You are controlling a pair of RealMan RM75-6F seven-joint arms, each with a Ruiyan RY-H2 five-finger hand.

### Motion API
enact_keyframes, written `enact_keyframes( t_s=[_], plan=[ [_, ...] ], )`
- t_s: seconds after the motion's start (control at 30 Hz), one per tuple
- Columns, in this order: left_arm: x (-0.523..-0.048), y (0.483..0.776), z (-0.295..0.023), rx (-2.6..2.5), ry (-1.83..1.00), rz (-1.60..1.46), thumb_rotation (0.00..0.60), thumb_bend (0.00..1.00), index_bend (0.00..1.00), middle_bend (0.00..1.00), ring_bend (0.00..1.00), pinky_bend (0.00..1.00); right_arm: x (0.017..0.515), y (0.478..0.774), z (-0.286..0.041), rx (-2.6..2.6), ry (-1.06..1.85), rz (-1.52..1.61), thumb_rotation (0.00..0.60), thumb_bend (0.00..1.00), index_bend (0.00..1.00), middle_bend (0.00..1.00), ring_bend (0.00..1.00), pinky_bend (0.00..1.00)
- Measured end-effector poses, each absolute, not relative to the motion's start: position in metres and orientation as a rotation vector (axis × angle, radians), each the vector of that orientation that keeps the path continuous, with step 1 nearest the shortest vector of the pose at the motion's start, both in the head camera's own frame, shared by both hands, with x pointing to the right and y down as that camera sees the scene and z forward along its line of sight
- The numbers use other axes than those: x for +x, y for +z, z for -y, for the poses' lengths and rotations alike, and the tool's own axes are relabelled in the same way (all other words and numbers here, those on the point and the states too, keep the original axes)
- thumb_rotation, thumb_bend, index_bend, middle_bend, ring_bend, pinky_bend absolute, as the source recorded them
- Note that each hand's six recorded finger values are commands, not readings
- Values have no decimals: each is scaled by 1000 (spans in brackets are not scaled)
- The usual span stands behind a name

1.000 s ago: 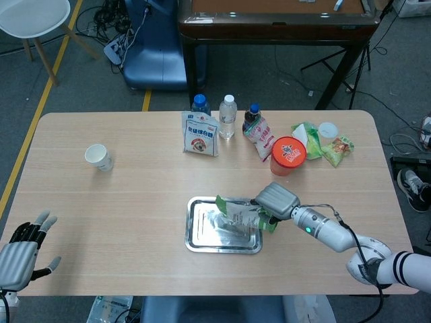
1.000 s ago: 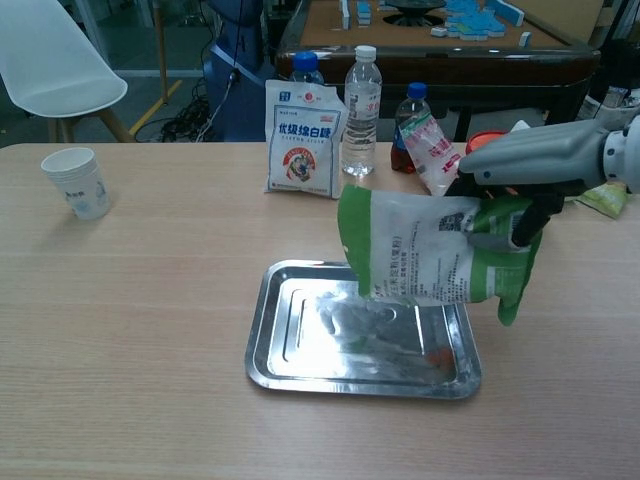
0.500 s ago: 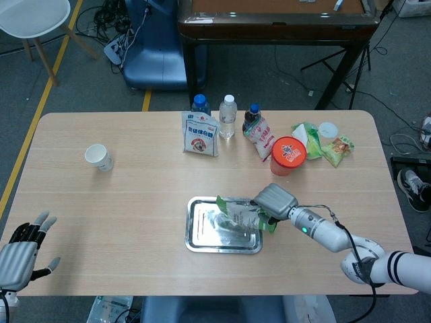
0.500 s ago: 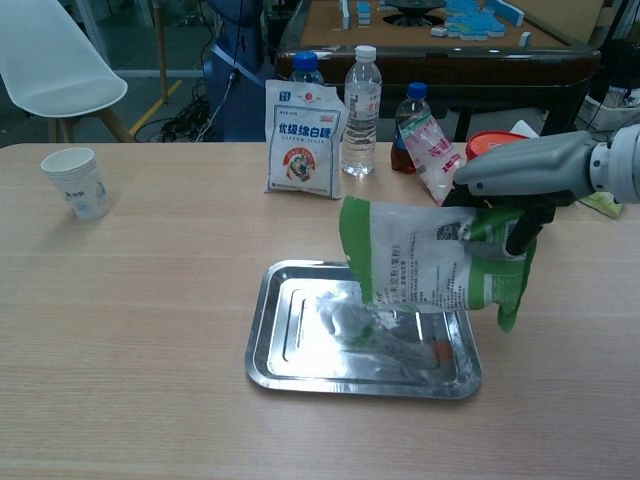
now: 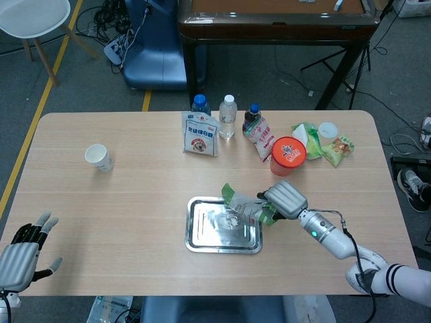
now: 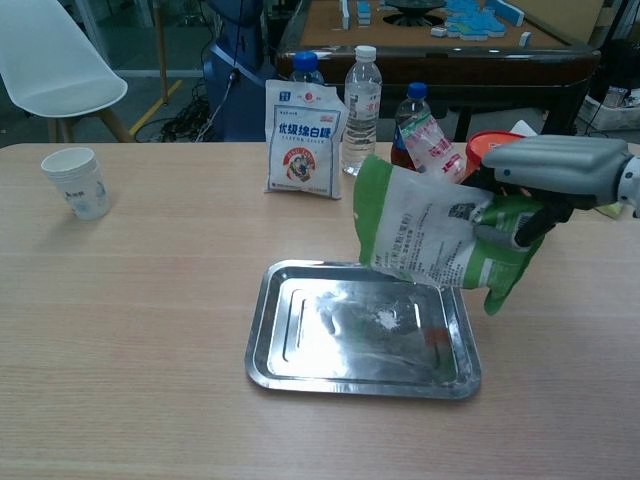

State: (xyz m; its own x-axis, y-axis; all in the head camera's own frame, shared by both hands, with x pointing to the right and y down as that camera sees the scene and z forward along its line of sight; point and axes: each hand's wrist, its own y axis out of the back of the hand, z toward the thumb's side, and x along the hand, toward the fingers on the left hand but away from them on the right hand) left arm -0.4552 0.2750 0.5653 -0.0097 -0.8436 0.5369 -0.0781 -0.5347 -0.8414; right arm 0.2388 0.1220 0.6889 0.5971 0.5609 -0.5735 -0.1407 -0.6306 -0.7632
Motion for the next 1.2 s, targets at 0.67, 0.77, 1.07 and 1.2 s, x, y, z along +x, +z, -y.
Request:
enact_keyframes(
  t_s=[0.67, 0.77, 1.07, 1.2],
  plan=[
    [-447, 564, -278, -1678, -1594, -963, 600, 222, 121, 38, 148, 72, 284, 730, -158, -2063, 860, 715, 600, 595, 772, 670, 578, 630],
    [-445, 564, -278, -1682, -1591, -960, 600, 222, 121, 38, 148, 72, 284, 732, -163, -2072, 843, 752, 600, 596, 772, 669, 577, 630],
    [-440, 565, -280, -1690, -1595, -950, 600, 222, 121, 38, 148, 72, 289, 740, -172, -2095, 852, 812, 600, 596, 772, 660, 568, 624],
    [-438, 566, -280, -1694, -1592, -946, 600, 223, 121, 38, 148, 72, 288, 743, -173, -2102, 863, 822, 600, 595, 772, 649, 555, 611]
  ],
)
